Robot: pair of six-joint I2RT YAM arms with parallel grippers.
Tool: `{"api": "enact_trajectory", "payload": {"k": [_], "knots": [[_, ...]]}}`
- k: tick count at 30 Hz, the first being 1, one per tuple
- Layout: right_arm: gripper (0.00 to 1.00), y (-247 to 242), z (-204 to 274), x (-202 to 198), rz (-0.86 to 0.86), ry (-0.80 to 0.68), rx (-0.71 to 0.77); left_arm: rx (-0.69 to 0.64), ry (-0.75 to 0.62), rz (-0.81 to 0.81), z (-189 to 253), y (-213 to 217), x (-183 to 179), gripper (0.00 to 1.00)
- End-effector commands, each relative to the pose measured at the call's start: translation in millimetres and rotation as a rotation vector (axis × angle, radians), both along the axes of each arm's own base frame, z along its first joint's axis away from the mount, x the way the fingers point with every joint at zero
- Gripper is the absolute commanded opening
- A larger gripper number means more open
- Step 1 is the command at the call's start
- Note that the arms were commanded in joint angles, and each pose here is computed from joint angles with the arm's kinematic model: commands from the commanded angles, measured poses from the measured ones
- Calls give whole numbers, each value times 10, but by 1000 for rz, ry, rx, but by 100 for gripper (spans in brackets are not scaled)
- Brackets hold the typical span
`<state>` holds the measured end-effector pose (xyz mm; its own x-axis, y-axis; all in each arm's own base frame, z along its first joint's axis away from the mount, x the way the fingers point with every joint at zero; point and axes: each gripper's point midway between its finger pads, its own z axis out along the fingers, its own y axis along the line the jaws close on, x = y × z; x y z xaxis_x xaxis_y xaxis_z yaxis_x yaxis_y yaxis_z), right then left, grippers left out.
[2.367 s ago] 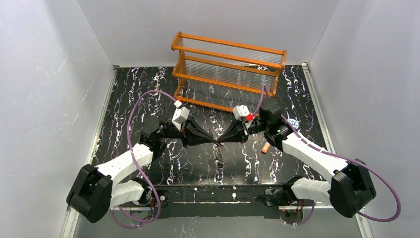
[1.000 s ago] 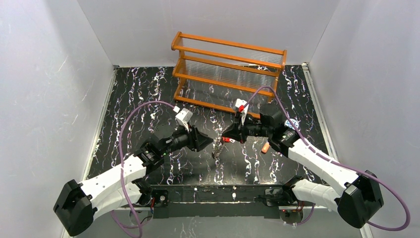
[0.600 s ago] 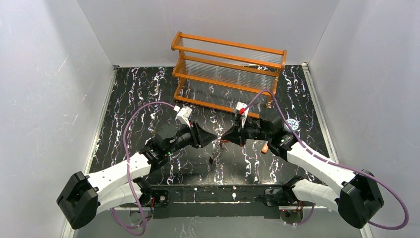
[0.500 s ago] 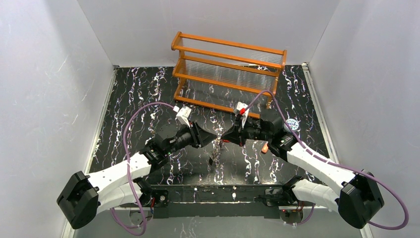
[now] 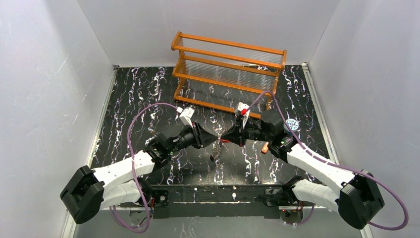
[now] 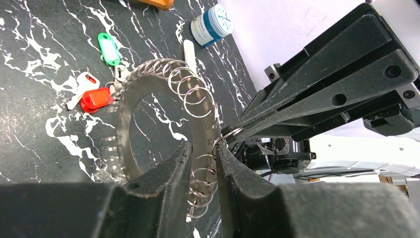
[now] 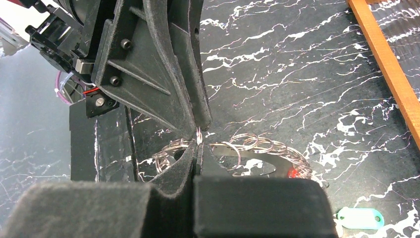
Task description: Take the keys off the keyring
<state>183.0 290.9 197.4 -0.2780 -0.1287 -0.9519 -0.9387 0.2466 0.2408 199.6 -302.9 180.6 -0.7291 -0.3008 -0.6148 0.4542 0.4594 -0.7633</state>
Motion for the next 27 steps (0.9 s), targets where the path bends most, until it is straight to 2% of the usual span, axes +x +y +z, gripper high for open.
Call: {"api": "enact_trajectory", "payload": {"k": [1, 3, 8, 14, 22, 27], "knots": [[1, 44, 293, -3, 17, -102, 83, -35, -39, -43, 155, -95, -36, 20], [1, 36, 288, 2, 11, -107, 82, -33, -43, -53, 163, -118, -51, 16], [1, 17, 287, 10, 4, -124, 76, -35, -42, -56, 163, -119, -65, 18], [1, 5, 244, 9, 5, -132, 63, -40, -59, -68, 200, -119, -88, 0], [1, -89, 145, 17, -3, -213, 6, 84, -144, -86, 258, -20, -86, 0], [1, -105, 137, -63, 55, -287, 0, 197, -208, -144, 319, 5, -96, 0]]}}
